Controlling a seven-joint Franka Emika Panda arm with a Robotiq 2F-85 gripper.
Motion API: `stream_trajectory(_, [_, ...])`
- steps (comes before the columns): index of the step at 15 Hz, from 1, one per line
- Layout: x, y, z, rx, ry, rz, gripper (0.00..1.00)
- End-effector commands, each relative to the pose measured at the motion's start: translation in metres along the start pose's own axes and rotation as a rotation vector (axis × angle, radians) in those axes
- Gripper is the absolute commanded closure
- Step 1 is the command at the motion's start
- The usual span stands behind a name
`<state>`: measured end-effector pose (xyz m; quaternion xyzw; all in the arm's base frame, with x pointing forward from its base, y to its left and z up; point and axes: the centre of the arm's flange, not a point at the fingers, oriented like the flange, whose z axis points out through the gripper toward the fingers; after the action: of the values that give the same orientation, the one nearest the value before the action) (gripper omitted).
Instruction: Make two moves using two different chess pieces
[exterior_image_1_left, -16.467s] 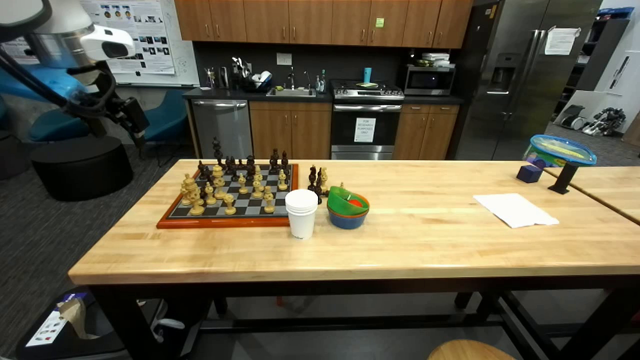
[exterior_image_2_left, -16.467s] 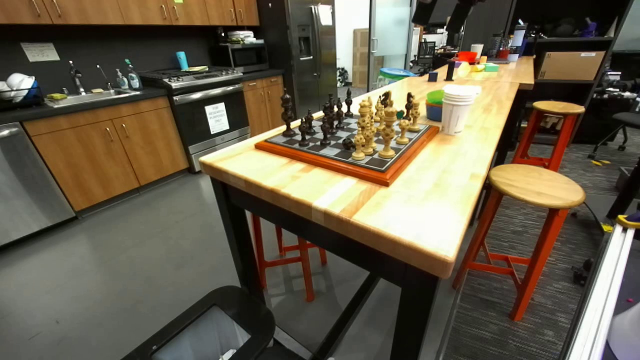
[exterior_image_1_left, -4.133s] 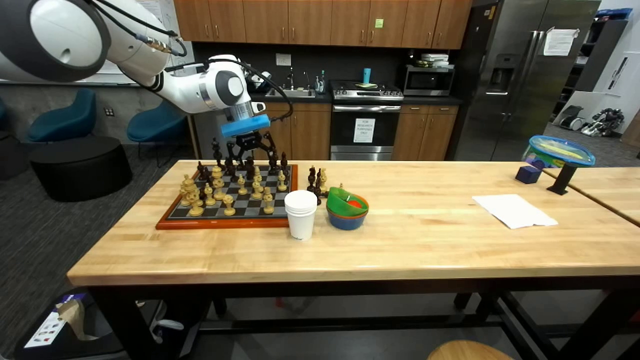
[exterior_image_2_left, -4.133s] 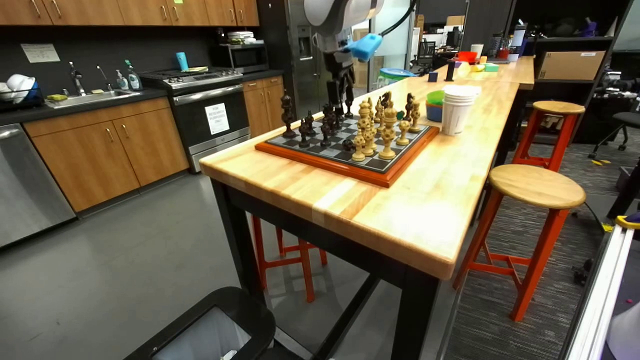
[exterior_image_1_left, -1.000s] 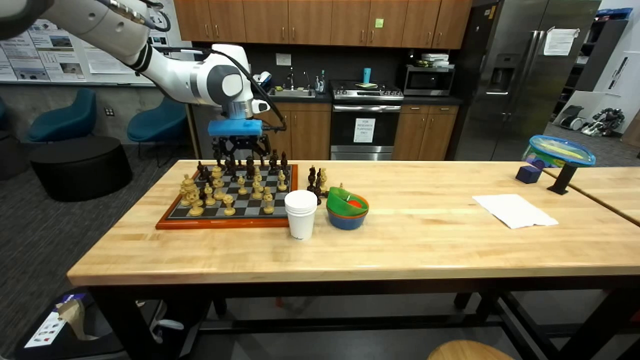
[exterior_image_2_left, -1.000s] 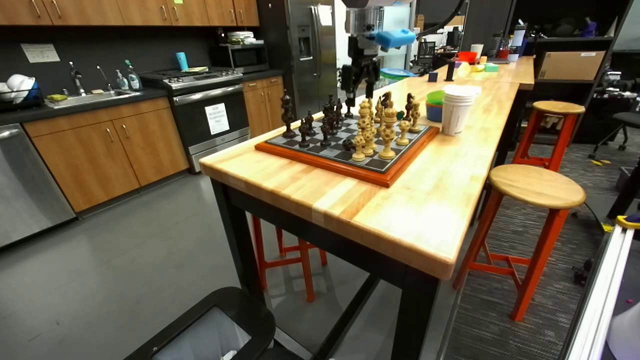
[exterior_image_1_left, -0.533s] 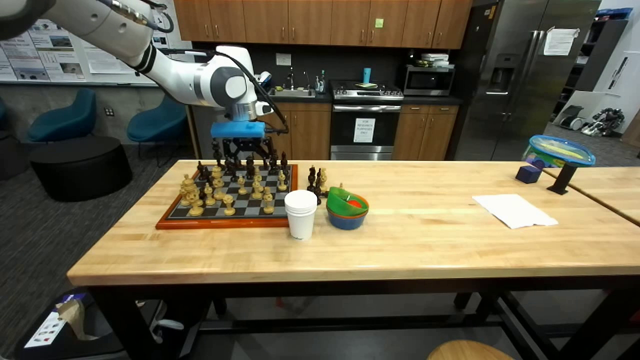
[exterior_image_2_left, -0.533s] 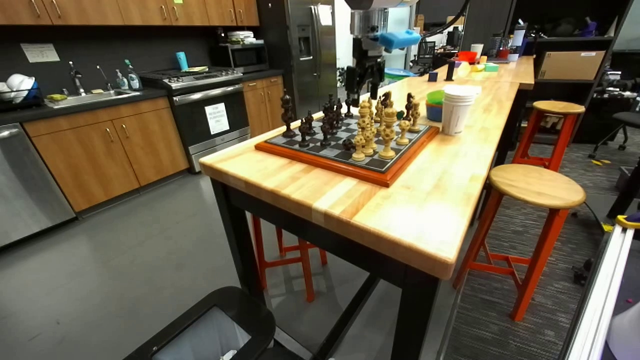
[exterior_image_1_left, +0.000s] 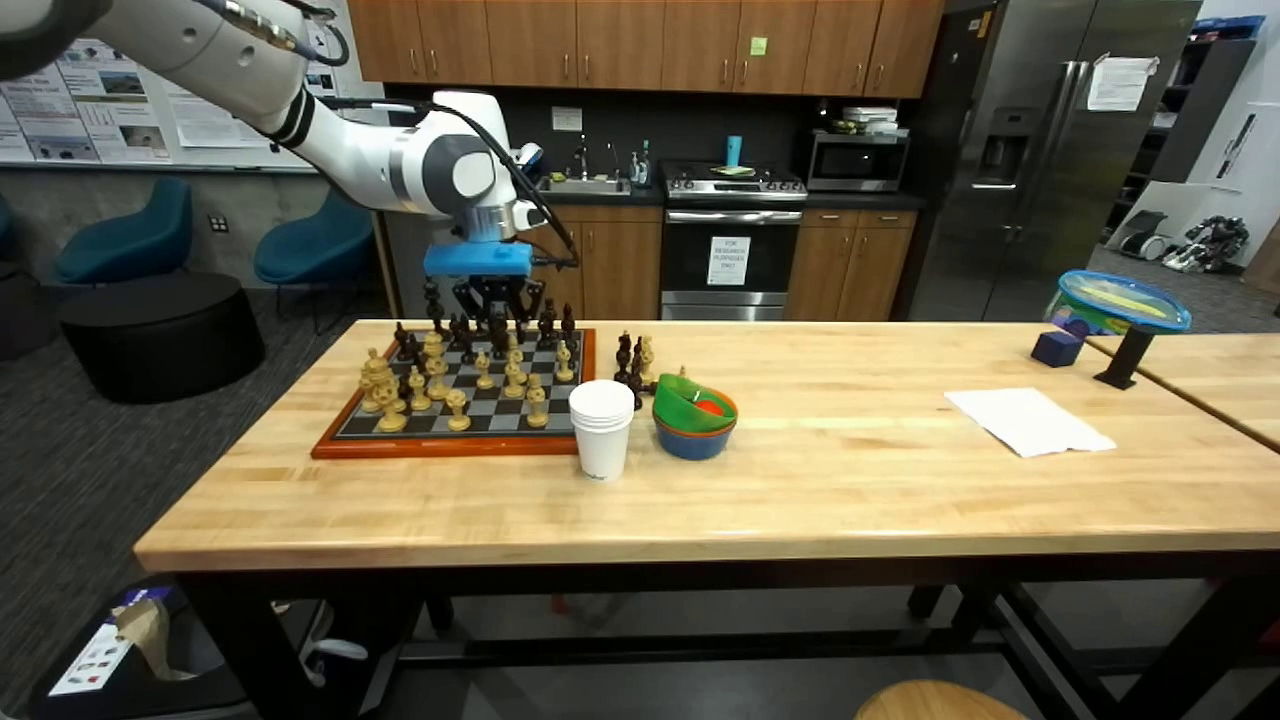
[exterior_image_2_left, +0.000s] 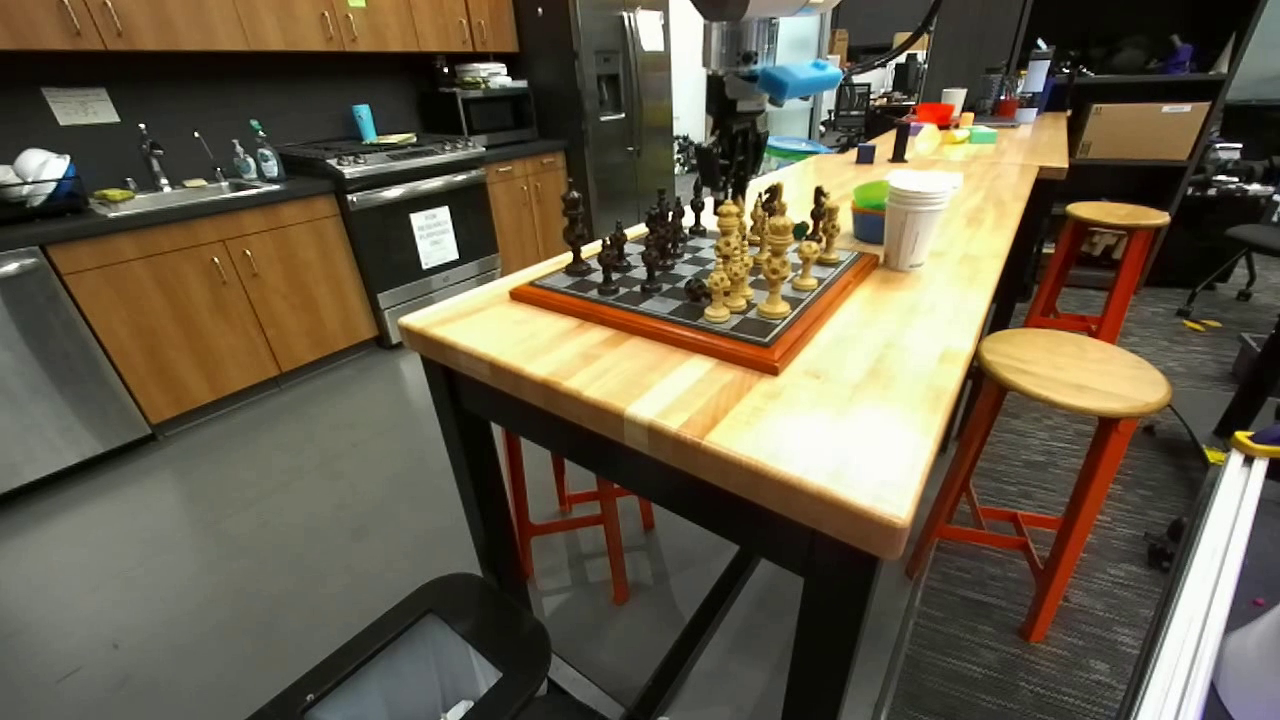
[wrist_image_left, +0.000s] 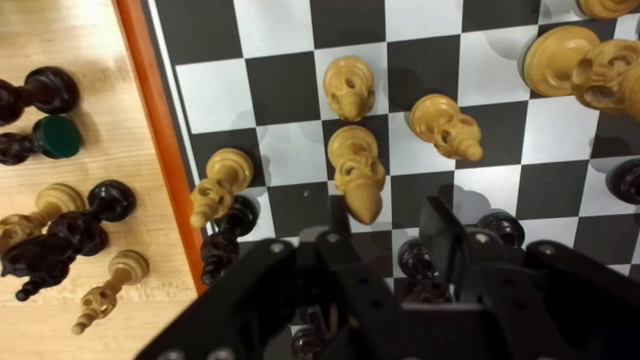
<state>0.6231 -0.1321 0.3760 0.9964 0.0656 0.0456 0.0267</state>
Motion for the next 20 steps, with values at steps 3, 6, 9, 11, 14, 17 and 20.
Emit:
stream_trajectory(3, [-0.01,0.003,-0.004,-0.009,0.013,0.04,1.0])
stream_trajectory(6, [-0.011,0.005,-0.003,-0.01,0.011,0.048,0.95])
stream_trajectory(9, [-0.012,0.004,-0.008,-0.022,0.019,0.052,0.95])
stream_trajectory(11, [-0.013,0.002,-0.021,-0.042,0.03,0.045,0.95])
stream_trajectory(14, [-0.016,-0.002,-0.048,-0.097,0.048,0.027,0.95])
stream_trajectory(17, [-0.015,-0.009,-0.084,-0.153,0.06,-0.017,0.95])
stream_trajectory(20, [-0.004,-0.002,-0.076,-0.137,0.068,-0.017,0.82])
